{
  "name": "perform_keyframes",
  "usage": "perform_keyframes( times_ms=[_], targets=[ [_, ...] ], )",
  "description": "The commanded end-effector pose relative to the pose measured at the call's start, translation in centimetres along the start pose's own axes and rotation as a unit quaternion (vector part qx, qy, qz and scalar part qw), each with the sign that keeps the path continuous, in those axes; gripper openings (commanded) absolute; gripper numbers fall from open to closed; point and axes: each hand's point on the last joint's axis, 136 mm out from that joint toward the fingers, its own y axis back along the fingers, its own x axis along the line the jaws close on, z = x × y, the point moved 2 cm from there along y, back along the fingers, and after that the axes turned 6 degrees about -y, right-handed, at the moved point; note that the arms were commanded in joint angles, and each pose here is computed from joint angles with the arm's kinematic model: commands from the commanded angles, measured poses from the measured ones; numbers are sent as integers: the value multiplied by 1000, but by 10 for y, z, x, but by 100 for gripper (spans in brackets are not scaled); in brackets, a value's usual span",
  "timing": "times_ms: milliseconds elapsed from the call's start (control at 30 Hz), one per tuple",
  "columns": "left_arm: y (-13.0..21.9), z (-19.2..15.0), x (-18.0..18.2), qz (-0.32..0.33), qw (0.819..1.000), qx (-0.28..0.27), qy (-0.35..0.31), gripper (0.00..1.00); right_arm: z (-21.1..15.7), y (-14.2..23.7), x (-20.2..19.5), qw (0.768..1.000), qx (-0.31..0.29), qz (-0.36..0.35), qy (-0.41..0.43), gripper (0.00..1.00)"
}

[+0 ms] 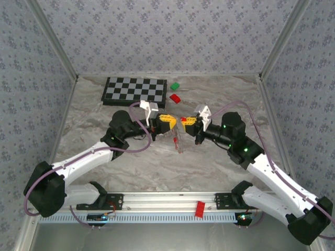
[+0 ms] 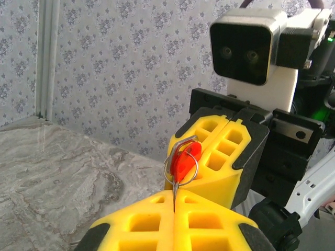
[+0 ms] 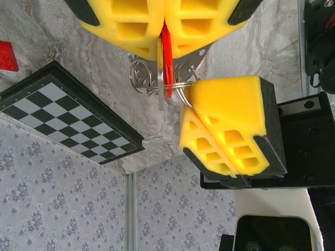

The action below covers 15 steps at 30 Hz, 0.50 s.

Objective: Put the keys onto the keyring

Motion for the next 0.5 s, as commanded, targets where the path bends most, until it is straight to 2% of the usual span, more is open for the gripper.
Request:
perform_keyframes(
  times_ms=[0,100,200,300,367,400,467],
  targets=[
    [-3,11,1,-3,1000,-5,-18,0,27,5,5,999,-25,8,24,0],
    [-2,13,5,12,1000,-7,-19,3,26,2,2,1000,-14,5,23,0],
    [1,15,9,29,999,-5,-20,29,24,-1,-3,1000,-6,-3,19,0],
    [6,21,13,44,999,-9,-24,47,22,-3,-8,1000,1,-9,17,0],
    [10,24,16,60,998,-13,-24,57,21,-5,-12,1000,4,-12,16,0],
    [13,26,18,70,997,-16,-25,58,20,-6,-13,1000,6,-14,15,0],
    [20,31,22,96,995,-24,-25,70,19,-10,-17,1000,12,-15,13,0]
  ],
)
